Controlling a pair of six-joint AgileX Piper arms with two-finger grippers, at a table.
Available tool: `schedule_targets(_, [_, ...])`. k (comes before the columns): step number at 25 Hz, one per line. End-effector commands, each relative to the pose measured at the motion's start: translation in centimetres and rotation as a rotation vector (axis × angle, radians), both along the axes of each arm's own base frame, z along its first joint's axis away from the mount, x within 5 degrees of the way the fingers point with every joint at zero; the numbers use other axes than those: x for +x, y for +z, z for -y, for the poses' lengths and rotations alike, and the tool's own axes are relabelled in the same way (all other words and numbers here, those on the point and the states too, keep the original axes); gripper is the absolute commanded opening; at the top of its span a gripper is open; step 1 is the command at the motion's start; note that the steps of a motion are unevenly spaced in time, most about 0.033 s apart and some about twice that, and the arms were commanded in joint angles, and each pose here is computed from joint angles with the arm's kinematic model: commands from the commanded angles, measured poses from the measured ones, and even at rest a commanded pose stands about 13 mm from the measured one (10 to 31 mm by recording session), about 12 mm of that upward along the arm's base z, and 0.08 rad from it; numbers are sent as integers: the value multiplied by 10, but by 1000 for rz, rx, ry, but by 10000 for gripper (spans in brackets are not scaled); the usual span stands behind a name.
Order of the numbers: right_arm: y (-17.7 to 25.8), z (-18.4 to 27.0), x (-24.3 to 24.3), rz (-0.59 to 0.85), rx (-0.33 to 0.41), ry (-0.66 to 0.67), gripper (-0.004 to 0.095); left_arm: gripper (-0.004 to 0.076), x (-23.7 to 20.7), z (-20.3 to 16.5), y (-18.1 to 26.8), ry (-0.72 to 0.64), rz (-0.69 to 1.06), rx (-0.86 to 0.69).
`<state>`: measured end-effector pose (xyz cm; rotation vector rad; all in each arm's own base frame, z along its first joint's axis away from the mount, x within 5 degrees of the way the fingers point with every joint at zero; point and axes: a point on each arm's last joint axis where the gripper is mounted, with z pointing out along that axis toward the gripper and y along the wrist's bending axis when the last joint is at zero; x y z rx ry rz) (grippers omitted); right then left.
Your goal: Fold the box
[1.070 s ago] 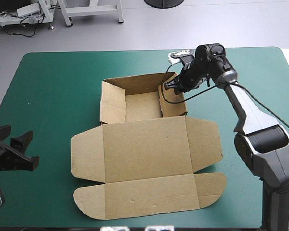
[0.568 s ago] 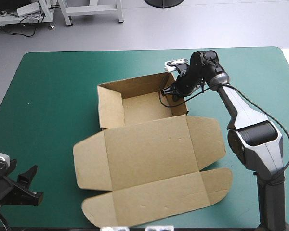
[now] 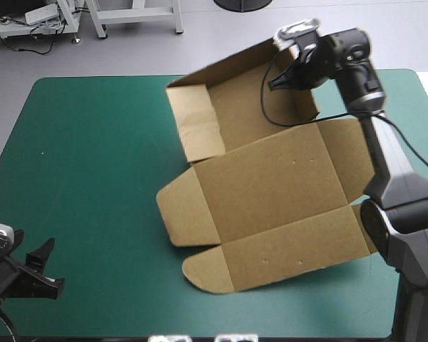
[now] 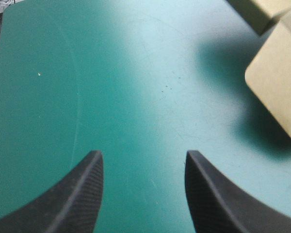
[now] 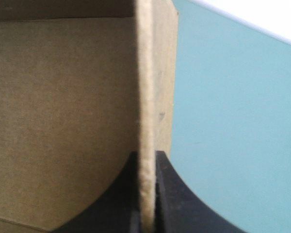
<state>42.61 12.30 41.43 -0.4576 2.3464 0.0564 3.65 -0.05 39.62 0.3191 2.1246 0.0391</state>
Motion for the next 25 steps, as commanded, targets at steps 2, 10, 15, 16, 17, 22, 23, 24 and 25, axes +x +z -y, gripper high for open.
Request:
schedule_targets(2, [92, 77, -53, 242, 31, -188, -19, 370, 5, 0, 11, 0, 83, -3])
schedule_targets(10, [63, 279, -118, 91, 186, -710, -19, 369, 6, 0, 13, -2, 106, -4])
schedule_targets(15, [-7, 304, -113, -87, 214, -733, -18, 370, 6, 1, 13, -6, 105, -10])
schedule_targets(16, [-23, 305, -111, -119, 199, -728, -18, 370, 6, 1, 13, -7, 105, -11])
schedule_targets(17, [-35, 305, -110, -140, 197, -729, -18, 370, 6, 1, 13, -8, 104, -13])
schedule_targets(22, [-97, 308, -109, -207, 191, -735, -19, 370, 6, 1, 13, -7, 104, -15])
schedule_targets(23, [-106, 308, -110, -222, 186, -729, -19, 369, 6, 1, 13, -7, 104, -15])
schedule_targets(24, [-114, 307, -111, -227, 180, -725, -19, 370, 6, 1, 13, -7, 104, -15])
schedule_targets(25, [-121, 307, -112, -229, 172, -720, -19, 370, 6, 1, 13, -7, 104, -15])
